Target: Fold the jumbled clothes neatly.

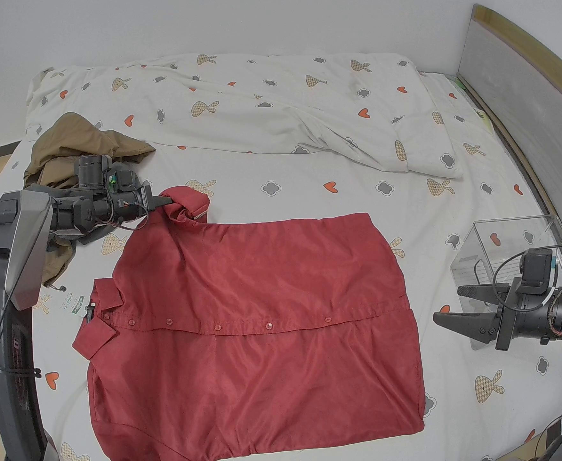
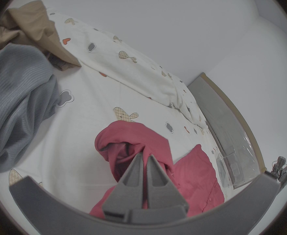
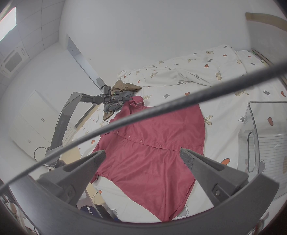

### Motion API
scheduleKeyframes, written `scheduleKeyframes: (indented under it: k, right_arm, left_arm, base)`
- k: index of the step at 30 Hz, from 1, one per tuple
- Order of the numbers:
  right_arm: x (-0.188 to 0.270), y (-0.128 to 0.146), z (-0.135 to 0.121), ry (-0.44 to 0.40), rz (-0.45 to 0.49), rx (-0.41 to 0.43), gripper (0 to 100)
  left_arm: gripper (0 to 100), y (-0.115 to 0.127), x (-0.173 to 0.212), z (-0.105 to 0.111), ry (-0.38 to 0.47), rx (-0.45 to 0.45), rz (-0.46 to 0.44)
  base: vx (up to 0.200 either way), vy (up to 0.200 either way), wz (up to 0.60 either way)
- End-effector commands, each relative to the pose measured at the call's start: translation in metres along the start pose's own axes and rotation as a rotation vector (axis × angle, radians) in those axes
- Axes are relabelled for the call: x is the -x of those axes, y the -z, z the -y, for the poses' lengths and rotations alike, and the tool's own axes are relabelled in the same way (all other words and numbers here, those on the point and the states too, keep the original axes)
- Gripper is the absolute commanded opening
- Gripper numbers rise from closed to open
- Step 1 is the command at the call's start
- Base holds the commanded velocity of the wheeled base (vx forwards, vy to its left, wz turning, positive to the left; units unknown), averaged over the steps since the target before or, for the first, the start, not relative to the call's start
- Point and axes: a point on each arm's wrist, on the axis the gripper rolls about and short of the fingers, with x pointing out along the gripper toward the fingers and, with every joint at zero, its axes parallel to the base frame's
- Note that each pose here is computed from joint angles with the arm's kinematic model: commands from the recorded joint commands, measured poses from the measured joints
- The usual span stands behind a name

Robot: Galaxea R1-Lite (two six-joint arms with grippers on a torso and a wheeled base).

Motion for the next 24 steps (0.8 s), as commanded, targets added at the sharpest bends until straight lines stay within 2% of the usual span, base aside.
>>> scheduleKeyframes:
  k: [1, 6, 7, 10, 11, 19, 20, 21, 22, 24]
  right_arm:
    - [0.000, 0.000, 0.000, -0.001, -0.001, 0.000, 100]
    - [0.000, 0.001, 0.000, -0.002, -0.003, -0.001, 100]
    - [-0.001, 0.001, -0.002, -0.009, -0.005, 0.002, 100]
    - [-0.001, 0.001, -0.002, -0.011, -0.006, 0.003, 100]
    - [-0.001, 0.001, -0.002, -0.011, -0.006, 0.003, 100]
    - [-0.001, 0.001, -0.002, -0.009, -0.005, 0.002, 100]
    - [-0.001, 0.001, -0.001, -0.008, -0.006, 0.000, 100]
    - [-0.001, 0.001, -0.001, -0.008, -0.006, 0.000, 100]
    - [-0.001, 0.001, -0.001, -0.005, -0.005, -0.002, 100]
    - [-0.001, 0.001, 0.000, -0.002, -0.005, -0.003, 100]
  left_arm:
    - [0, 0.003, -0.003, -0.002, -0.001, 0.002, -0.009]
    - [0, 0.001, 0.001, 0.000, -0.008, 0.002, -0.027]
    - [0, -0.001, 0.004, 0.003, -0.017, 0.028, -0.061]
    - [0, 0.003, 0.003, 0.002, -0.026, 0.028, -0.092]
    - [100, 0.003, 0.003, 0.001, -0.027, 0.016, -0.092]
    - [100, -0.002, 0.008, 0.003, -0.047, -0.011, -0.075]
    - [100, -0.013, 0.017, 0.007, -0.091, -0.025, -0.043]
    - [100, -0.014, 0.018, 0.007, -0.095, -0.026, -0.040]
    - [100, -0.029, 0.033, 0.014, -0.129, -0.046, 0.003]
    - [100, -0.040, 0.052, 0.026, -0.146, -0.057, 0.027]
  base:
    - [0.000, 0.000, 0.00]
    - [0.000, 0.000, 0.00]
    - [0.000, 0.000, 0.00]
    - [0.000, 0.000, 0.00]
    - [0.000, 0.000, 0.00]
    - [0.000, 0.000, 0.00]
    - [0.000, 0.000, 0.00]
    - [0.000, 0.000, 0.00]
    - [0.000, 0.000, 0.00]
    - [0.000, 0.000, 0.00]
